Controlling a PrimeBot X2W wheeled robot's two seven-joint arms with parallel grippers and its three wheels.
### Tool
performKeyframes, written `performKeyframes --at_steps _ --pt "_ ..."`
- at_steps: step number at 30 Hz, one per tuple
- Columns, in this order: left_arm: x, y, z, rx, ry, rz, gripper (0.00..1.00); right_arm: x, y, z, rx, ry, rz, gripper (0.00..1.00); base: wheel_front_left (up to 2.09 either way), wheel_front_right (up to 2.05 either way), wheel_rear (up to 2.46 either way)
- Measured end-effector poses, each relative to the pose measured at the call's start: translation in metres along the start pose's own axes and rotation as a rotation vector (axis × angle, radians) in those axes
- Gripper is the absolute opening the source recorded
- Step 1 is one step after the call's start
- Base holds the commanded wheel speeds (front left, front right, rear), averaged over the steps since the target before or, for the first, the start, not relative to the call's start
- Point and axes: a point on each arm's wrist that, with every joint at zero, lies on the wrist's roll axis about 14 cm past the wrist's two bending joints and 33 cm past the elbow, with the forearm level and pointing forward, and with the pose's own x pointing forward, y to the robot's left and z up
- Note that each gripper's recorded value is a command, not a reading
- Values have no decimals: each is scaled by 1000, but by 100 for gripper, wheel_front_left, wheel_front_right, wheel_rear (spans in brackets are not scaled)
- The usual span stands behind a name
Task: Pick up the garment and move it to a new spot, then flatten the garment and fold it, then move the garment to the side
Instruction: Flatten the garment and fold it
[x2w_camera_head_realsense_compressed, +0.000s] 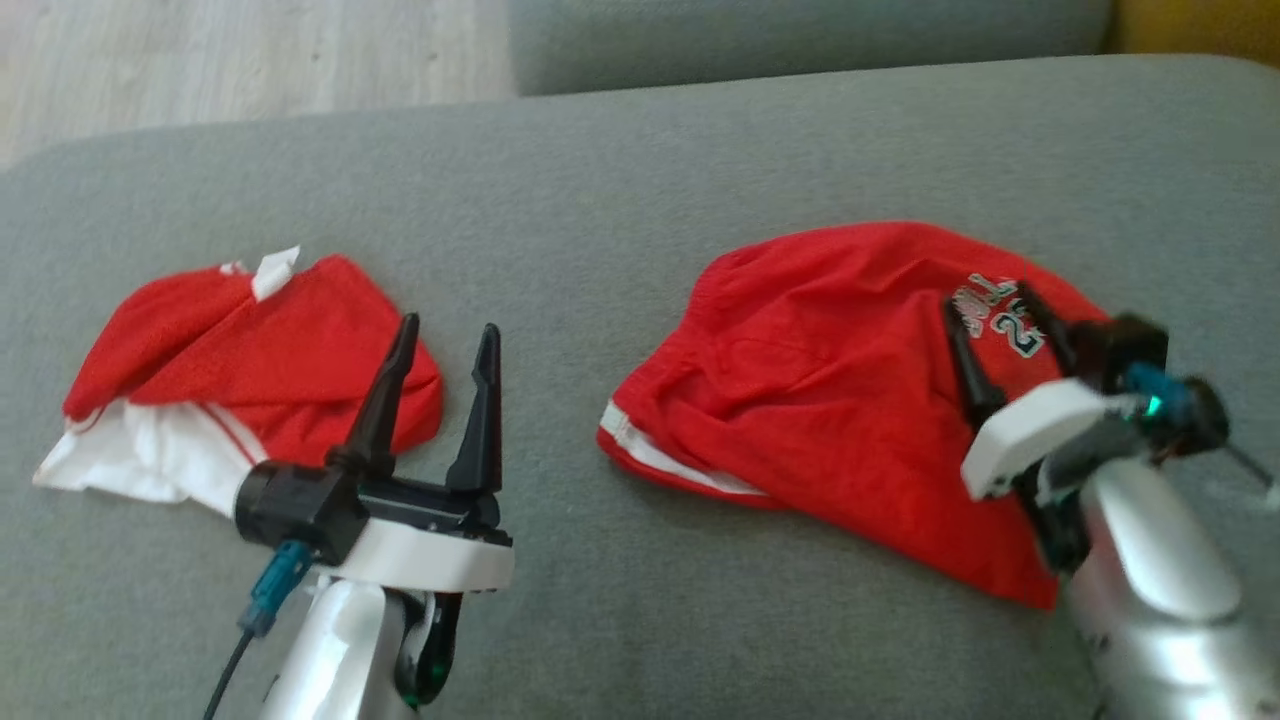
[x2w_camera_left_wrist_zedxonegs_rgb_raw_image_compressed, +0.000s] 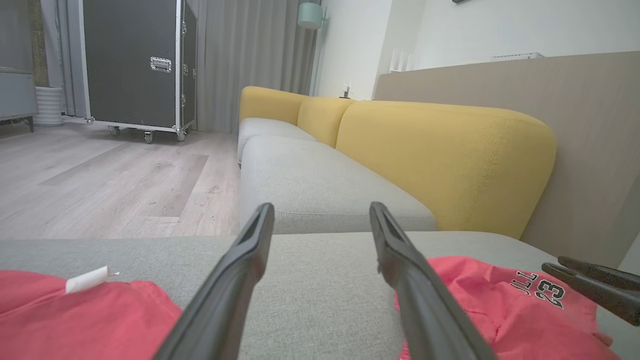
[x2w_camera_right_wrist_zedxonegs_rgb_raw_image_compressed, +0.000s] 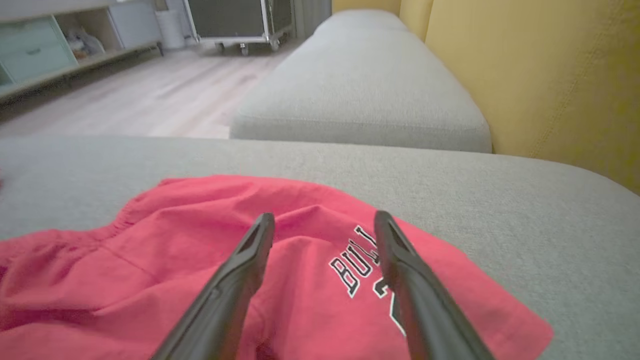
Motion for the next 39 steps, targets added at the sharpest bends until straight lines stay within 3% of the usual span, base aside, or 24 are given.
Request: performKeyframes --at_steps 9,15,16,17,25,39 --pt "-3 17 -5 -3 18 43 100 36 -28 -38 -155 287 -29 100 0 0 0" --pt "-6 28 -14 -2 42 74 100 50 -24 -64 -202 456 -3 100 0 0 0" --pt "-6 29 -14 -4 44 78 100 53 -24 -65 -211 474 0 19 0 0 0" --pt "-6 30 -14 -8 44 81 100 56 -26 -64 -230 484 3 0 0 0 0" --pt "-5 35 -17 -5 52 89 100 77 -43 -49 -304 453 -4 0 0 0 0" --pt "-2 42 -14 -8 44 103 100 142 -42 50 -506 187 21 0 0 0 0"
